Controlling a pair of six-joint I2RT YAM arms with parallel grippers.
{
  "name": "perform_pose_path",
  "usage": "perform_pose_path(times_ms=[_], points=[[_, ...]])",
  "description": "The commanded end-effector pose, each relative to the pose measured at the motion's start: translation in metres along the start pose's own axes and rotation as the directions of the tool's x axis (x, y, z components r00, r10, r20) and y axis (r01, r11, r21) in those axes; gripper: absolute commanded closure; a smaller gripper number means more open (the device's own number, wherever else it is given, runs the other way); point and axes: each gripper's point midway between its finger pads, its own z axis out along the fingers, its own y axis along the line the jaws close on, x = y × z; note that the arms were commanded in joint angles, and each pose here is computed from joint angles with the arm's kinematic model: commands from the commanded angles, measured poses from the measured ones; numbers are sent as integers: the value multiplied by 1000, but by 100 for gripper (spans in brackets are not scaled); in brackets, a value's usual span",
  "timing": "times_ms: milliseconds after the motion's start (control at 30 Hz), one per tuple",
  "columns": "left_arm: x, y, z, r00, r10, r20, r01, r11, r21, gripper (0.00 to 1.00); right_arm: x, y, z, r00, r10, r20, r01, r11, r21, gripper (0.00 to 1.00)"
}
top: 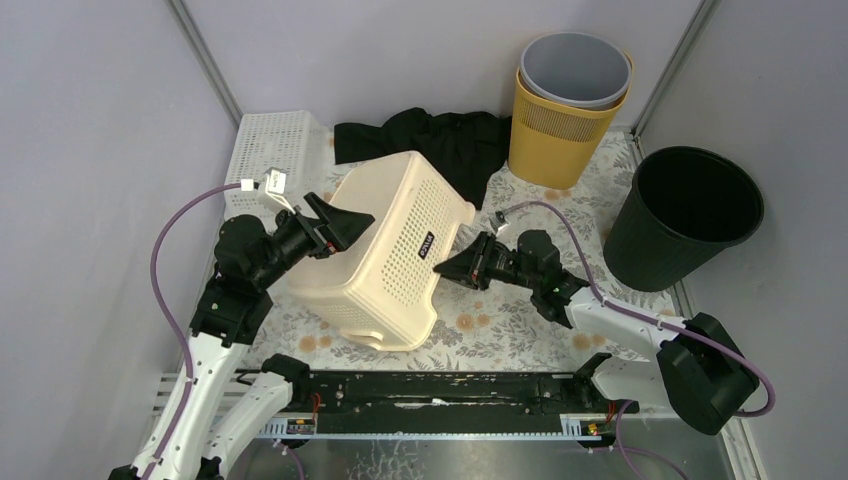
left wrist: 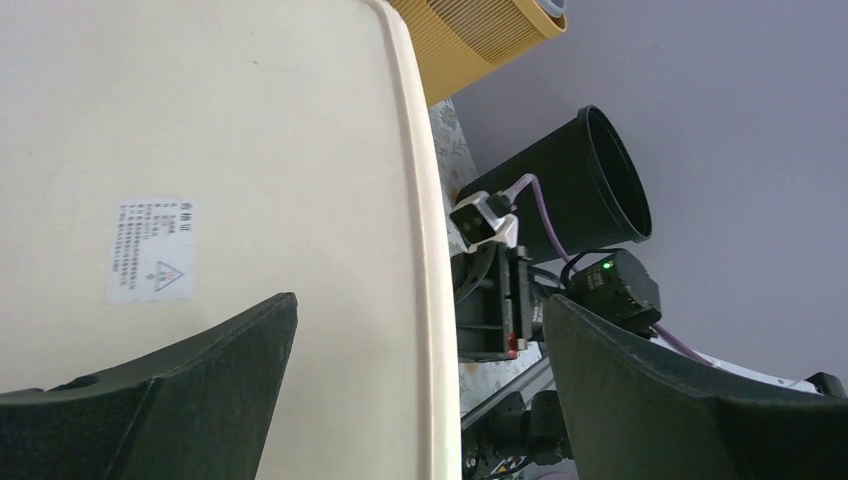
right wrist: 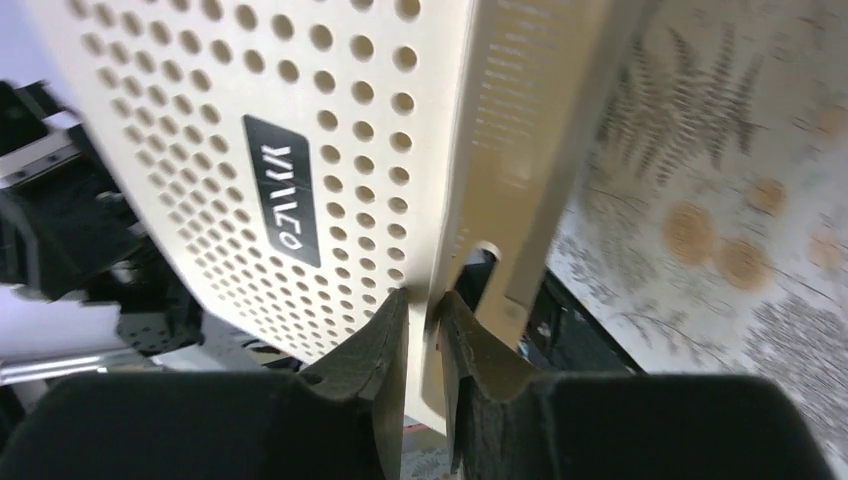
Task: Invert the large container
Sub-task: Turn the container upside down at the center of the board.
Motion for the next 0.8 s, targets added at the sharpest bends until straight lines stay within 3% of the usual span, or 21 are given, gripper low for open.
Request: perform_pose_path(times_ms=[0, 333, 767], points=[[2, -7, -3, 1000, 0, -4, 0, 1000, 29, 0, 0, -45, -6, 1000, 21, 23, -24, 989, 145, 77], [3, -4, -1, 1000, -8, -8, 9, 1000, 28, 0, -4, -58, -7, 999, 23, 33, -28, 985, 170, 85], [9, 0, 1, 1000, -22, -19, 22, 1000, 22, 0, -10, -76, -6, 999, 32, 37, -39, 980, 194, 87]])
